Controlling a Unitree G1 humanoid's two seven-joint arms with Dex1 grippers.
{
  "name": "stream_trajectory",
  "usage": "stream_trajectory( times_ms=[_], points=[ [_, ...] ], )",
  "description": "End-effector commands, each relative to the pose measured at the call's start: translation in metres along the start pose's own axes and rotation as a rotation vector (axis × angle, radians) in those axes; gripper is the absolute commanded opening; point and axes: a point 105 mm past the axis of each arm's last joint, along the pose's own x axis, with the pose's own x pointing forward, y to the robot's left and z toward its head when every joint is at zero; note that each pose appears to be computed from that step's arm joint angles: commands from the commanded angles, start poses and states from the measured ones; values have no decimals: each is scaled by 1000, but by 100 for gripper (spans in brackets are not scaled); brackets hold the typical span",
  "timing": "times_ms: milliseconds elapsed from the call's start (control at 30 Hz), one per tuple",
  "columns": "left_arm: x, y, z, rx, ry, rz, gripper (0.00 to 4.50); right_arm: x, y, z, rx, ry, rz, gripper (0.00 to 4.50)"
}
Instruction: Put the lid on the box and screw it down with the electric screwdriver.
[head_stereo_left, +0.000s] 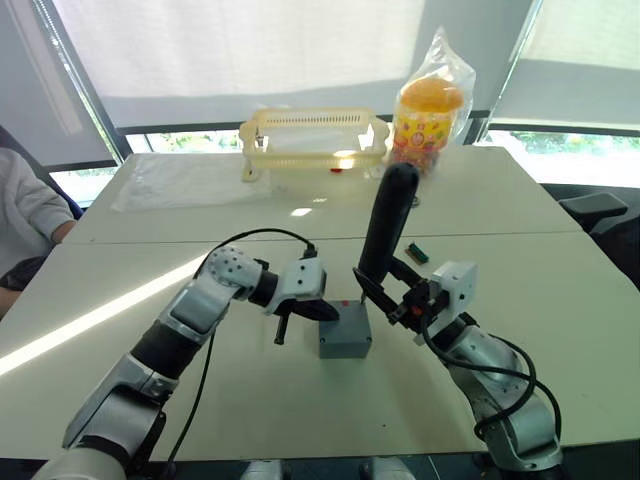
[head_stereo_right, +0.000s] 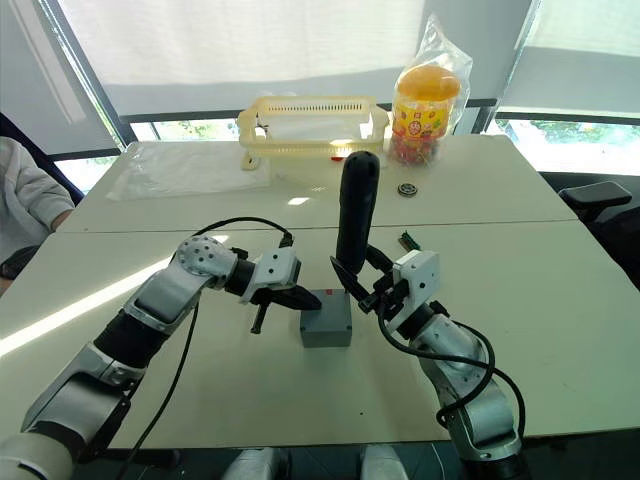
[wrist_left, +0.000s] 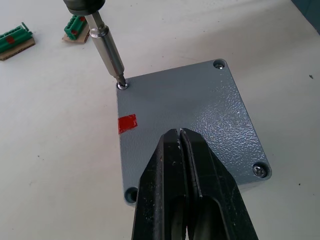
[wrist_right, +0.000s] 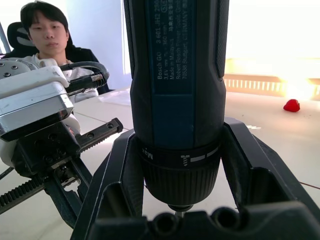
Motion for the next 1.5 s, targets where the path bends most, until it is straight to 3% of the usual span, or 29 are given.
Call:
stream_trajectory(
  times_ms=[33,833,1500],
  points=[
    [7,-9,-18,-37,64,-39,0,-5,-3,-22,30,109,-8,176],
    [12,-11,-16,-22,62,-45,0,-11,-3,-54,40,247,-9,176],
    [13,-12,-15,-24,61,-48,0,-11,-3,-58,84,241,-35,176]
  ],
)
